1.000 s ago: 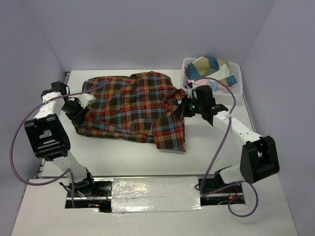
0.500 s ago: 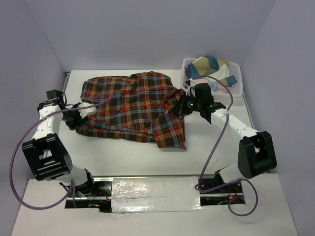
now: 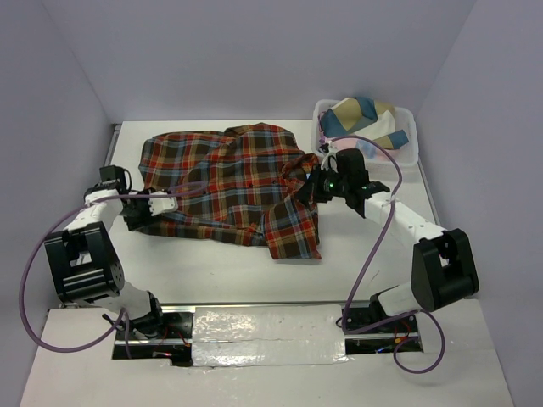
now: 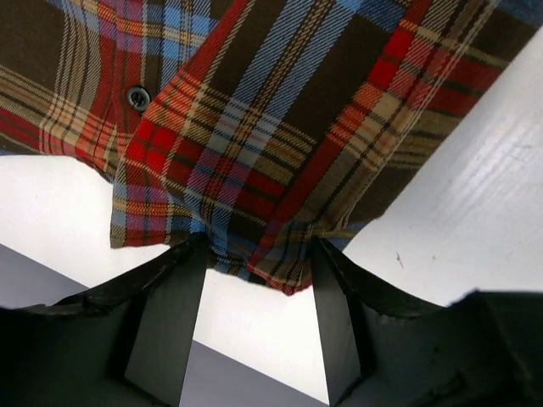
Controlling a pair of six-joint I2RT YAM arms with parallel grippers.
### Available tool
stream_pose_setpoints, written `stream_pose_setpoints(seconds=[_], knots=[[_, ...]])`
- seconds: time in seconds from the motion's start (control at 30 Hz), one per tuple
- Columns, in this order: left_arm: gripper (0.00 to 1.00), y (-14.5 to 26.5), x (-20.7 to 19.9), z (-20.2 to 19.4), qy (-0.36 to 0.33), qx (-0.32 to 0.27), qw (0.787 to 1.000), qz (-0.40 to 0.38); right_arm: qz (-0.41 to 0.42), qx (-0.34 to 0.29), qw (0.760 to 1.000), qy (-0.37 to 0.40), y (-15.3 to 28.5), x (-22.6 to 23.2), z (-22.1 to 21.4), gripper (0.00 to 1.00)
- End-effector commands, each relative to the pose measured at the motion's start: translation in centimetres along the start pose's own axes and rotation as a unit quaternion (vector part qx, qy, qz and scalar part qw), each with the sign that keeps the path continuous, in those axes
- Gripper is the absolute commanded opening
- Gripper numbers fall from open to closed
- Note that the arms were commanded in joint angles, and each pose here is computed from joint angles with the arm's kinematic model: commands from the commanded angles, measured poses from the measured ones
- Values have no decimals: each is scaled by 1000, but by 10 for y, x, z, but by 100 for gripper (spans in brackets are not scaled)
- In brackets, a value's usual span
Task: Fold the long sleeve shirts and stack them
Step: Flatten the shirt out
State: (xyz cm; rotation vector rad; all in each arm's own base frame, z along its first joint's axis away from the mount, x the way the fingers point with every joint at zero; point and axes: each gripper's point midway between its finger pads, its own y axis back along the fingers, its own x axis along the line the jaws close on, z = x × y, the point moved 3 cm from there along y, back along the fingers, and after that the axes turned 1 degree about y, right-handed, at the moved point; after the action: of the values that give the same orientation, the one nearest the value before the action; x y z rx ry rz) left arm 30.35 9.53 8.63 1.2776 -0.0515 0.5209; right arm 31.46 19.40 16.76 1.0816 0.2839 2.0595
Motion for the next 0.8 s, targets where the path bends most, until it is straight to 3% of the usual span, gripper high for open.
stream_pose_setpoints(seconds=[0.0, 0.07, 0.13, 0.17, 0.3, 0.4, 0.5, 0.77], knots=[[64, -10, 5, 2, -10, -6, 1000, 18, 21, -27, 999, 13, 6, 10, 11, 0], [60, -12, 1, 1, -9, -5, 1000, 13, 20, -24, 999, 13, 7, 9, 10, 0], [49, -14, -4, 0, -13, -5, 1000, 3, 18, -26, 999, 14, 7, 8, 9, 0], [36, -15, -5, 0, -13, -6, 1000, 3, 18, -26, 999, 13, 7, 8, 9, 0], [13, -12, -4, 4, 6, -14, 1000, 0, 18, -23, 1000, 12, 8, 8, 7, 0], [11, -3, 4, 6, 18, -14, 1000, 4, 11, -20, 1000, 16, 11, 7, 5, 0], [1, 9, 10, 5, 24, -12, 1000, 8, 5, -23, 1000, 21, 16, 7, 4, 0], [0, 44, 7, 5, 80, -27, 996, -9, -26, -16, 999, 36, 45, 8, -9, 0]])
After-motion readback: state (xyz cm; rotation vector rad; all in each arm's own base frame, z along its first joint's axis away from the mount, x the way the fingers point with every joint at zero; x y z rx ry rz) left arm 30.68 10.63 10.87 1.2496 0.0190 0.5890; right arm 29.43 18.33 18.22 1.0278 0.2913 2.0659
